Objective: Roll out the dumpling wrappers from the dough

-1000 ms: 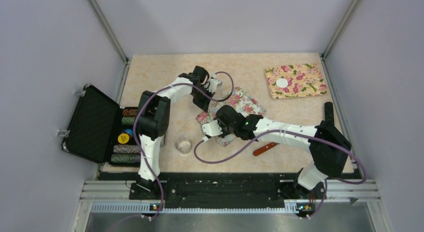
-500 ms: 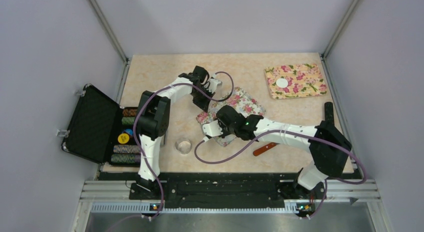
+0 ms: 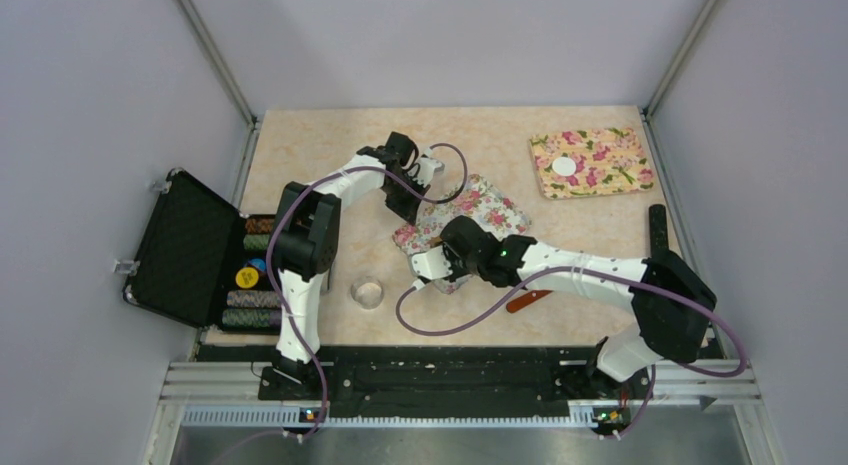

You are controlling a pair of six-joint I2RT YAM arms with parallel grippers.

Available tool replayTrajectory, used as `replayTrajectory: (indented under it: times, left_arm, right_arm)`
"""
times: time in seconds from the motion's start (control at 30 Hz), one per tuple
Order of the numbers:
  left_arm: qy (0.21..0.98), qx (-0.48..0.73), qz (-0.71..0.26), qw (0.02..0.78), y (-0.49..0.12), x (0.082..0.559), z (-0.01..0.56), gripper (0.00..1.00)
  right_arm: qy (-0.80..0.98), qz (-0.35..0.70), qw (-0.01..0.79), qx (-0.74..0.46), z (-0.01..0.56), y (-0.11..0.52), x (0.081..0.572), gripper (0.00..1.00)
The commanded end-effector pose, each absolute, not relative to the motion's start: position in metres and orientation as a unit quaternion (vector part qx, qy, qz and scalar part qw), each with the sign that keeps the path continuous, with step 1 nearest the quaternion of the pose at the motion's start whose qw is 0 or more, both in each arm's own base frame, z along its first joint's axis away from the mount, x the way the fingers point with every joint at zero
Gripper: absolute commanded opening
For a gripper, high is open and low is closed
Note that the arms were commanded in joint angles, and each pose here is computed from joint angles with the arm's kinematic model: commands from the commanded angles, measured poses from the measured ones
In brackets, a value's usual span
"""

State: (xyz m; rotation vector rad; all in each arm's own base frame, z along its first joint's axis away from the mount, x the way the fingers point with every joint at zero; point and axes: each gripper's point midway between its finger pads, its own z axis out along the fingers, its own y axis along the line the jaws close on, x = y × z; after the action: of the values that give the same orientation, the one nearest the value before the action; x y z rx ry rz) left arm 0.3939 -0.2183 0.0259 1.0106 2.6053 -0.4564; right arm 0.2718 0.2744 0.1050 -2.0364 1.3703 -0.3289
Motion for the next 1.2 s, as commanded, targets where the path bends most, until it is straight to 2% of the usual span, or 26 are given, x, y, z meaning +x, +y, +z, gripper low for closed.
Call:
replayTrajectory:
  times: [0.0, 1.17]
  left_arm:
    - [0.915, 0.347, -0.147, 0.146, -0.216, 0.396, 0.012, 0.00]
    - [0.915, 0.345, -0.149, 0.147, -0.216, 0.397, 0.013, 0.00]
  right_arm:
    - [0.549, -0.047, 0.126, -0.825, 0.030, 0.214, 0.195, 0.00]
    - [0.560, -0.031, 0.091, -0.823, 0.022, 0.199, 0.173, 0.00]
